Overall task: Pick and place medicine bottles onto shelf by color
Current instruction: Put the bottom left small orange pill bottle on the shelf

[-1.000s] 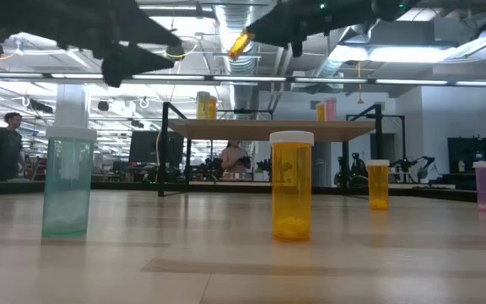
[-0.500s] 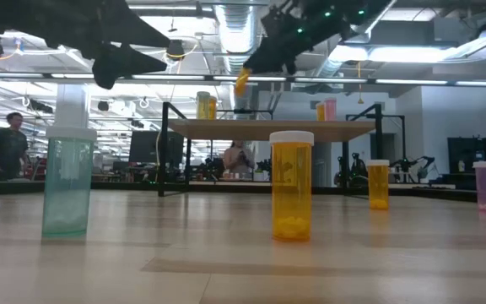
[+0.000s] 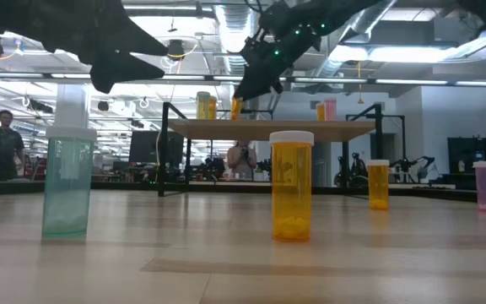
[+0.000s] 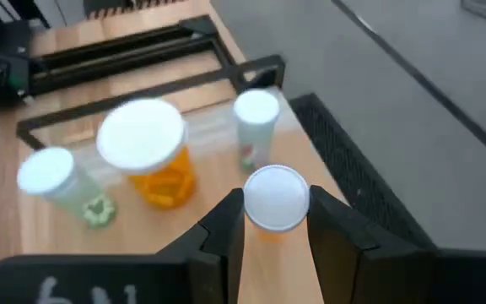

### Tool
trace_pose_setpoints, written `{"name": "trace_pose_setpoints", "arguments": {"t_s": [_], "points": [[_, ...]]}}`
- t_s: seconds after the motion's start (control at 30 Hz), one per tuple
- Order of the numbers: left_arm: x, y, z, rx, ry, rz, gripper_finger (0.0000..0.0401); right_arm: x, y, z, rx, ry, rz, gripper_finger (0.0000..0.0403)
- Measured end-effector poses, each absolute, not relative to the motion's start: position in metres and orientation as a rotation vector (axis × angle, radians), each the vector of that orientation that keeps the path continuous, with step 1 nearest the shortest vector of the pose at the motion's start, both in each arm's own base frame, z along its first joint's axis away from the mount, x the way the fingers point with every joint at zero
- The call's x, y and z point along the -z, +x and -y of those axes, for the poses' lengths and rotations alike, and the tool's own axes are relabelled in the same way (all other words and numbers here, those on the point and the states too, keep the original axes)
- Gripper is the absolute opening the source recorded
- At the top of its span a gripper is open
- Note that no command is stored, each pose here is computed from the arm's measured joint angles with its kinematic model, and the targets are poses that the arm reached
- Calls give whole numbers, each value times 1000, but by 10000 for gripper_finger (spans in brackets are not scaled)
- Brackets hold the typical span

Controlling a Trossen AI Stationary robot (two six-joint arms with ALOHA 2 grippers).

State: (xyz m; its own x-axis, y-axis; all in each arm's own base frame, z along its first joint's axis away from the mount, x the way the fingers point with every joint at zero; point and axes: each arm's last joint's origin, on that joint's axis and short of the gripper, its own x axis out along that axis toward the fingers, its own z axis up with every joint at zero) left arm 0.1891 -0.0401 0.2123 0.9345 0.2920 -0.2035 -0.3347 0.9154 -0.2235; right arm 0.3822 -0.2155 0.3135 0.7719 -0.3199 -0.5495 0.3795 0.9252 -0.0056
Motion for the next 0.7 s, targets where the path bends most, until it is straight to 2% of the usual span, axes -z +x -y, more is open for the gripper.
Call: {"name": "trace_pose_setpoints", "arguments": {"t_s": [0.7], "points": [[-210, 189, 41, -312, -273, -190, 241, -303, 378, 219, 385, 146, -665, 141]]}}
